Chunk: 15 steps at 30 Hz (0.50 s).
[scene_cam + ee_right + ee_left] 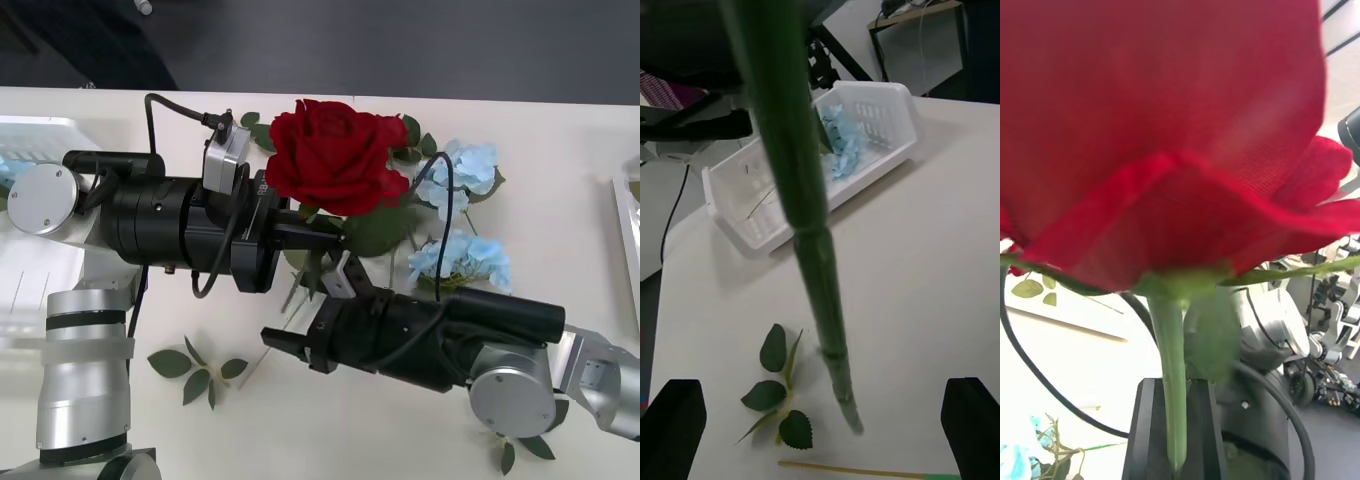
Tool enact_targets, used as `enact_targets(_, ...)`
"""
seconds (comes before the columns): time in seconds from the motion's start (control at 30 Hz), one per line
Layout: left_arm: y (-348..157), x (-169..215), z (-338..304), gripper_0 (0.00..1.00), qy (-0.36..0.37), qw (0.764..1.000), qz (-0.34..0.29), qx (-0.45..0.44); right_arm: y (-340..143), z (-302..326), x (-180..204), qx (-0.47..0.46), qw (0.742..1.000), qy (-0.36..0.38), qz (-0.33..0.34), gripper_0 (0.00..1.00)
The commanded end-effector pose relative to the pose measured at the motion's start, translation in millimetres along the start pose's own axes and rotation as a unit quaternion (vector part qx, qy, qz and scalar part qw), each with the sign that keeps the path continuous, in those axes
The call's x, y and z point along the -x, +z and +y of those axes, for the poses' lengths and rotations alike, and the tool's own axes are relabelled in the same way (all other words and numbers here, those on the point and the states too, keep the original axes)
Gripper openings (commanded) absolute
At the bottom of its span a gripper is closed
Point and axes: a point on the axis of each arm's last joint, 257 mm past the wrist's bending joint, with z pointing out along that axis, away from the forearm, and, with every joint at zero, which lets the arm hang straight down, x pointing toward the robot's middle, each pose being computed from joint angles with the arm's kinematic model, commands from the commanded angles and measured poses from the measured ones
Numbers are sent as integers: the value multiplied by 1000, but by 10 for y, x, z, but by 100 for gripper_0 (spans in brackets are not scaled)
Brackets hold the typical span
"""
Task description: Put the red flowers into the right box and the blue flowers into the left box
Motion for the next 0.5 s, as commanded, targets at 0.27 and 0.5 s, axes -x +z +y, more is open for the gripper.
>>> enact_targets(0.27, 64, 139, -20, 0, 48, 999, 5, -7, 42, 27, 230, 6, 999, -42, -19, 0)
enact_targets(0.5, 64, 139, -20, 0, 48, 999, 5, -7, 42, -1, 259, 3, 999, -41, -22, 0)
